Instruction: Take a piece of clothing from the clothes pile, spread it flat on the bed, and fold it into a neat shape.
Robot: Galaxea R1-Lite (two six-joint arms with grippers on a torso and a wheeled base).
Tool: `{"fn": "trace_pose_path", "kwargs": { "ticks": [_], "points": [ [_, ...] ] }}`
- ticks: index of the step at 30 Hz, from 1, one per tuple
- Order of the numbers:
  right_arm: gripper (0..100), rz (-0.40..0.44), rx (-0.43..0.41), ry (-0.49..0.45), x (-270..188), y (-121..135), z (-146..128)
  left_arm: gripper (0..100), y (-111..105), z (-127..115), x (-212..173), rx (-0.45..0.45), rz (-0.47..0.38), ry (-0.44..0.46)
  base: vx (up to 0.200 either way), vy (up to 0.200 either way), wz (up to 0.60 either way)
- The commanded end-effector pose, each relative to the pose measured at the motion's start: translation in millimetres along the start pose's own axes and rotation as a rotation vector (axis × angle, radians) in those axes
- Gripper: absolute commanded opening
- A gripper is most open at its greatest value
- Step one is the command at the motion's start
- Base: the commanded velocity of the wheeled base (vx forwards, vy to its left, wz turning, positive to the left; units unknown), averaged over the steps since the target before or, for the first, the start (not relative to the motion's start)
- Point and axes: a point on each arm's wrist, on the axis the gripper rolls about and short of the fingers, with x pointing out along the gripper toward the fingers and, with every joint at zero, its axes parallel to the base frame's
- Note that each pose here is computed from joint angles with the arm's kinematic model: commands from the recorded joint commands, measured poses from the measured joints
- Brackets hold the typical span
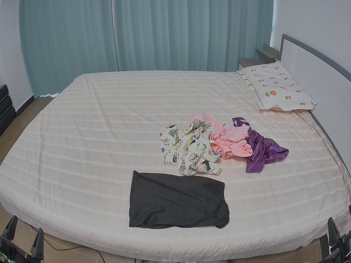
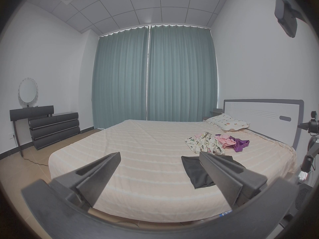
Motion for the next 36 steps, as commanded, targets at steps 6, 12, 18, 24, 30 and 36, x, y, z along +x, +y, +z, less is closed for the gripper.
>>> {"fn": "trace_pose_path", "kwargs": {
  "ticks": [6, 12, 18, 24, 30, 36],
  "points": [
    [100, 0.011, -0.001, 0.004, 0.6, 0.3, -4.6, 100, 0.0, -4.8, 1.5, 0.009, -0.002, 0.019, 0.000, 0.000, 0.00],
    [100, 0.014, 0.001, 0.004, 0.6, 0.3, -4.6, 100, -0.1, -4.8, 1.5, 0.017, -0.005, 0.020, 0.000, 0.000, 0.00],
    [100, 0.012, 0.002, 0.002, 0.5, 0.3, -4.7, 100, -0.1, -4.4, 1.4, 0.004, -0.008, 0.018, 0.000, 0.000, 0.00],
    [100, 0.012, 0.001, 0.001, 0.5, 0.3, -4.5, 100, -0.1, -4.4, 1.4, 0.003, -0.008, 0.018, 0.000, 0.000, 0.00],
    [100, 0.014, -0.001, 0.001, 0.5, 0.3, -4.5, 100, -0.2, -5.0, 1.5, 0.015, -0.011, 0.021, 0.000, 0.000, 0.00],
    [100, 0.014, 0.002, -0.001, 0.5, 0.3, -4.4, 100, -0.2, -5.0, 1.5, 0.015, -0.010, 0.021, 0.000, 0.000, 0.00]
  ]
}}
